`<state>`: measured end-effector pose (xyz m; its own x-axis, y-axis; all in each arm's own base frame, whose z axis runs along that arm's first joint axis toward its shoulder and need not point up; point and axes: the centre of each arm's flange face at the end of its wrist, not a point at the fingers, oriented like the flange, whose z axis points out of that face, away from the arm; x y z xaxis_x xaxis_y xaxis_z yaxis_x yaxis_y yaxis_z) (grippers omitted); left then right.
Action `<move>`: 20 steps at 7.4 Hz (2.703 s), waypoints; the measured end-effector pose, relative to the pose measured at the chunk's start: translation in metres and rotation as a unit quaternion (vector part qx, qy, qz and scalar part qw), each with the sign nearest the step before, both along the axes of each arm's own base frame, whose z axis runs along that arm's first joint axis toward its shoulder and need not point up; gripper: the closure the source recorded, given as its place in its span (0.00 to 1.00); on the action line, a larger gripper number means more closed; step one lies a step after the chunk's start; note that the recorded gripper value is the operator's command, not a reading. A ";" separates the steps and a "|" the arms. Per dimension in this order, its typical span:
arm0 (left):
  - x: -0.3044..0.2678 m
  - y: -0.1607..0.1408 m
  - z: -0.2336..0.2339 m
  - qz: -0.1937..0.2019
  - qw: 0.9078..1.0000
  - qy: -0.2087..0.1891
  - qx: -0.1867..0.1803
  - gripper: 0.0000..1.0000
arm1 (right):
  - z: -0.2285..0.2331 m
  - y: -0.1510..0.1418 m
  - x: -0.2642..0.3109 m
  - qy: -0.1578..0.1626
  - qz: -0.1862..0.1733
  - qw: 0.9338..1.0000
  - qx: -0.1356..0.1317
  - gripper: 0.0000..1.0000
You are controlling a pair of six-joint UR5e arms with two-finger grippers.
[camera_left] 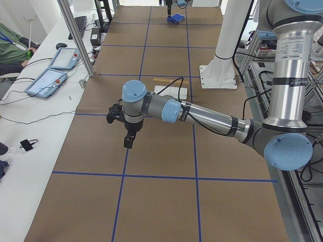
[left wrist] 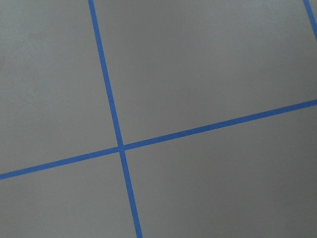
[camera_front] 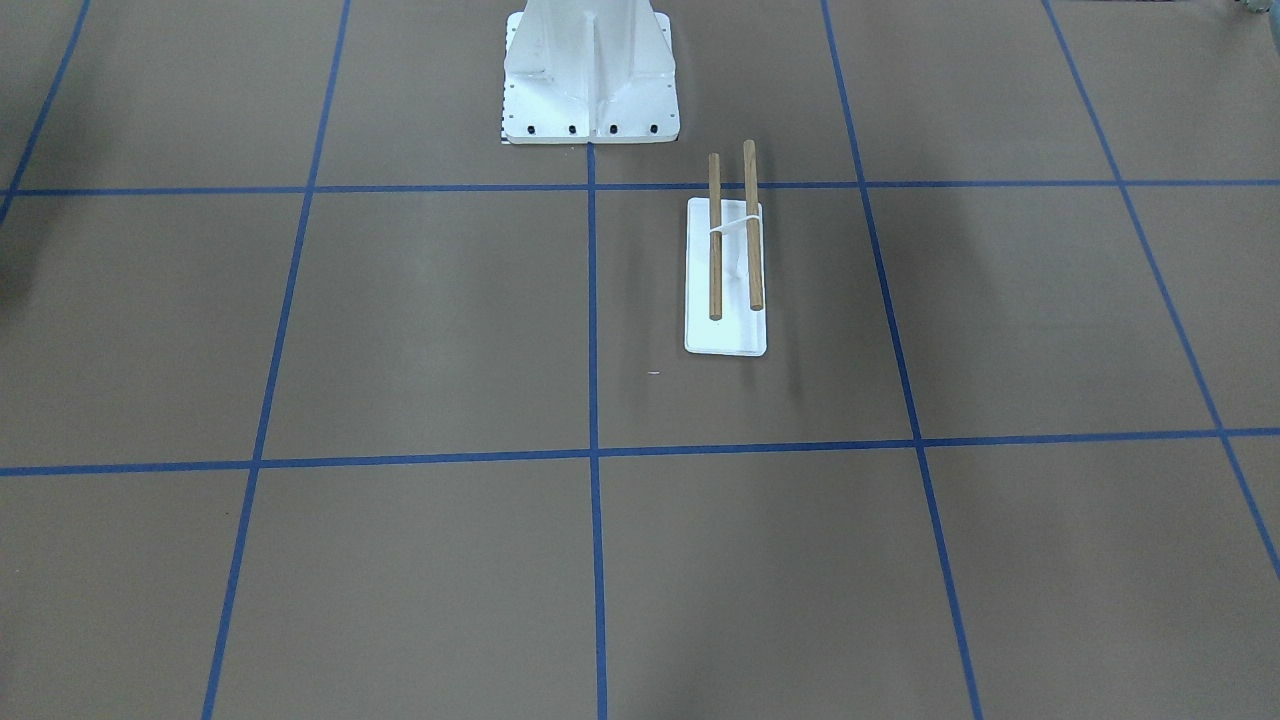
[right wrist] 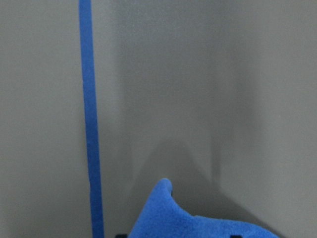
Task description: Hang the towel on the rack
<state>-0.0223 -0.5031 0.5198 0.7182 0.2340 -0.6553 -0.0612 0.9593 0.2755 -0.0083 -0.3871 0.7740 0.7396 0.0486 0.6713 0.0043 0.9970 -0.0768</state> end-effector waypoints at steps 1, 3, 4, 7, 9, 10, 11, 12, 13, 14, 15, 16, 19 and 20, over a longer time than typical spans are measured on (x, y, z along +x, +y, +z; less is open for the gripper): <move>0.000 0.000 0.001 0.000 1.000 0.000 0.000 0.01 | 0.000 -0.001 0.000 0.002 -0.001 1.000 0.002 1.00; 0.000 -0.001 0.002 0.000 1.000 0.000 0.000 0.01 | -0.002 -0.003 -0.001 0.003 -0.002 1.000 0.004 1.00; 0.000 -0.001 0.002 0.000 1.000 0.000 -0.001 0.01 | -0.004 -0.005 -0.001 0.002 -0.003 1.000 0.007 1.00; 0.000 -0.001 0.003 0.000 1.000 0.000 -0.001 0.01 | -0.032 -0.014 -0.002 -0.006 -0.006 0.999 0.036 1.00; 0.000 -0.001 0.004 0.000 1.000 0.000 -0.002 0.01 | -0.072 -0.024 0.001 -0.024 0.000 0.997 0.068 1.00; 0.000 -0.001 0.004 0.000 1.000 0.000 -0.002 0.01 | -0.106 -0.032 0.001 -0.046 0.001 0.994 0.095 1.00; 0.001 -0.002 0.002 0.001 1.000 0.000 -0.001 0.01 | -0.145 -0.041 -0.001 -0.068 0.000 0.990 0.127 1.00; 0.002 -0.005 -0.003 0.001 1.000 0.000 0.005 0.01 | -0.188 -0.054 -0.003 -0.086 -0.003 0.983 0.165 1.00; 0.003 -0.012 -0.010 0.001 1.000 0.001 0.013 0.01 | -0.228 -0.071 -0.008 -0.105 -0.008 0.974 0.199 1.00; 0.005 -0.022 -0.018 -0.002 1.000 0.003 0.020 0.01 | -0.267 -0.092 -0.014 -0.129 -0.016 0.964 0.230 1.00; 0.006 -0.030 -0.026 -0.006 0.999 0.006 0.034 0.01 | -0.304 -0.111 -0.020 -0.150 -0.023 0.955 0.256 1.00; 0.006 -0.035 -0.033 -0.008 0.998 0.010 0.059 0.01 | -0.341 -0.130 -0.029 -0.166 -0.024 0.947 0.273 1.00; 0.026 -0.047 -0.061 -0.038 0.995 0.037 0.085 0.01 | -0.458 -0.163 -0.119 -0.211 -0.035 0.935 0.282 1.00; 0.052 -0.060 -0.084 -0.044 0.995 0.053 0.074 0.01 | -0.488 -0.162 -0.153 -0.216 -0.036 0.932 0.288 1.00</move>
<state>0.0300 -0.5630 0.4354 0.6686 0.2723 -0.6920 0.0587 0.9083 0.4142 -0.1608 -0.5496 0.2861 0.3822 -0.4510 0.8065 -0.0198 0.8686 0.4951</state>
